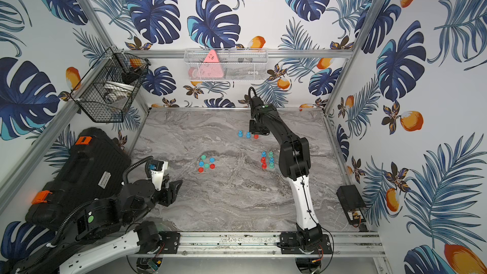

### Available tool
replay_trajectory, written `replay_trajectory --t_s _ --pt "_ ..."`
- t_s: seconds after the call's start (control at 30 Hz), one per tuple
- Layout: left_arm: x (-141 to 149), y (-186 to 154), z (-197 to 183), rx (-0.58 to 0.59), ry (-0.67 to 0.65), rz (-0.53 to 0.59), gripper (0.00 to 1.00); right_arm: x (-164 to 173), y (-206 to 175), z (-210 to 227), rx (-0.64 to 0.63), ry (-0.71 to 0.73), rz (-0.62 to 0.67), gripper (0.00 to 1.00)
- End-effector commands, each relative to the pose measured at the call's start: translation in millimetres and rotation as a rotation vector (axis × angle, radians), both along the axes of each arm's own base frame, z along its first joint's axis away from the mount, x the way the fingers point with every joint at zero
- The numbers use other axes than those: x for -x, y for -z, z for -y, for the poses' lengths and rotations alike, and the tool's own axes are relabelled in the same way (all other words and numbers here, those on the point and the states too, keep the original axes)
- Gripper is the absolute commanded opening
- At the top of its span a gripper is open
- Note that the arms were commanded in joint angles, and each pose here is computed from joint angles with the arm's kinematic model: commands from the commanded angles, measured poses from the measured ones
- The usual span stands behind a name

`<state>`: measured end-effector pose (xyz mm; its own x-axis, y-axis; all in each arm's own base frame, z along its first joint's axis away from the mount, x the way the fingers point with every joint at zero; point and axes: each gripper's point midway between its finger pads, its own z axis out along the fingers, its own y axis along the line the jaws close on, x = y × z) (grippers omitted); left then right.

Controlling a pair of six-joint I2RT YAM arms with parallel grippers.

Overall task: Close the stamp cap
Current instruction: Move the stamp at the center of the board, then move the cover to the center of the board.

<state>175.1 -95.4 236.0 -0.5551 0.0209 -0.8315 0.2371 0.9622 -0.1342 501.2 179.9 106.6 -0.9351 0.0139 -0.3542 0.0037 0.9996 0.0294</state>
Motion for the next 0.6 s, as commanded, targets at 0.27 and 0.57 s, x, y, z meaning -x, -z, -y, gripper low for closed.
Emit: replay_trajectory --t_s 0.27,0.57 --pt "-2.5 -5.1 0.1 0.014 -0.009 0.022 0.63 52.2 -69.5 12.6 -0.035 0.009 0.111 0.35" --pt "-1.7 -5.7 0.6 0.02 -0.003 0.023 0.63 109.0 -95.5 29.9 -0.064 -0.003 0.159 0.36"
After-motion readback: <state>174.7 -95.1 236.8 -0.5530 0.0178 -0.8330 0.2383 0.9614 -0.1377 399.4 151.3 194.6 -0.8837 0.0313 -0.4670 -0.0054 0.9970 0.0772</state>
